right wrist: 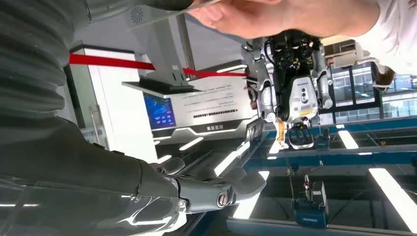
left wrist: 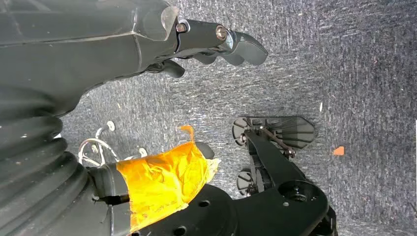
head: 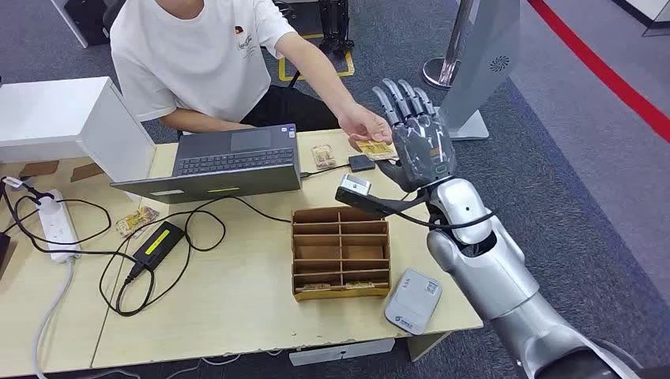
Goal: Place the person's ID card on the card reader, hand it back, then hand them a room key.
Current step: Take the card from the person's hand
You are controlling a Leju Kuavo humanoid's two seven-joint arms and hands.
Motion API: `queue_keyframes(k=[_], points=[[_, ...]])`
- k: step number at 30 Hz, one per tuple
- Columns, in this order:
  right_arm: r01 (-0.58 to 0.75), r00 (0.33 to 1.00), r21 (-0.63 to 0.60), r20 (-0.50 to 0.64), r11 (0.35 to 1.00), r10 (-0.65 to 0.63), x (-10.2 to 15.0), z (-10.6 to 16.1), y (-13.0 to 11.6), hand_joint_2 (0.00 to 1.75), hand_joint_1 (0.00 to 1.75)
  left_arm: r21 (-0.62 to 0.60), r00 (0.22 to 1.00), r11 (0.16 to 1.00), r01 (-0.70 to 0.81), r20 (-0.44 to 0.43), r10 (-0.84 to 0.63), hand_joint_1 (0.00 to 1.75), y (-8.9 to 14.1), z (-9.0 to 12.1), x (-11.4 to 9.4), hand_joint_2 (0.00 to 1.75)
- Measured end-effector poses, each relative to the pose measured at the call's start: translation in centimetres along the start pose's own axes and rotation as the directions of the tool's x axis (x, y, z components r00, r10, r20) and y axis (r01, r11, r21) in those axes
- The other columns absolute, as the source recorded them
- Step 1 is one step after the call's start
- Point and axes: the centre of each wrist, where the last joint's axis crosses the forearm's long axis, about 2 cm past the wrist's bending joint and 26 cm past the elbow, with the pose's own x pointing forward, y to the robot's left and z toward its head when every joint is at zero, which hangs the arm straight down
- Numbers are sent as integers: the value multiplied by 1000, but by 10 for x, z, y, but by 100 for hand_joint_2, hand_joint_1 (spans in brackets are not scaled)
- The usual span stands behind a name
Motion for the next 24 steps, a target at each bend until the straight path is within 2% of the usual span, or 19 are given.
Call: queue_keyframes(k=[20, 24], points=[[85, 996, 28, 21, 996, -86, 7, 7, 4, 175, 175, -33, 1000, 999, -8, 19, 8, 0, -3, 0, 0, 175], [115, 993, 18, 35, 993, -116, 11, 16, 6, 175, 175, -25, 1000, 999, -20, 24, 21, 0, -4, 1, -1, 175]])
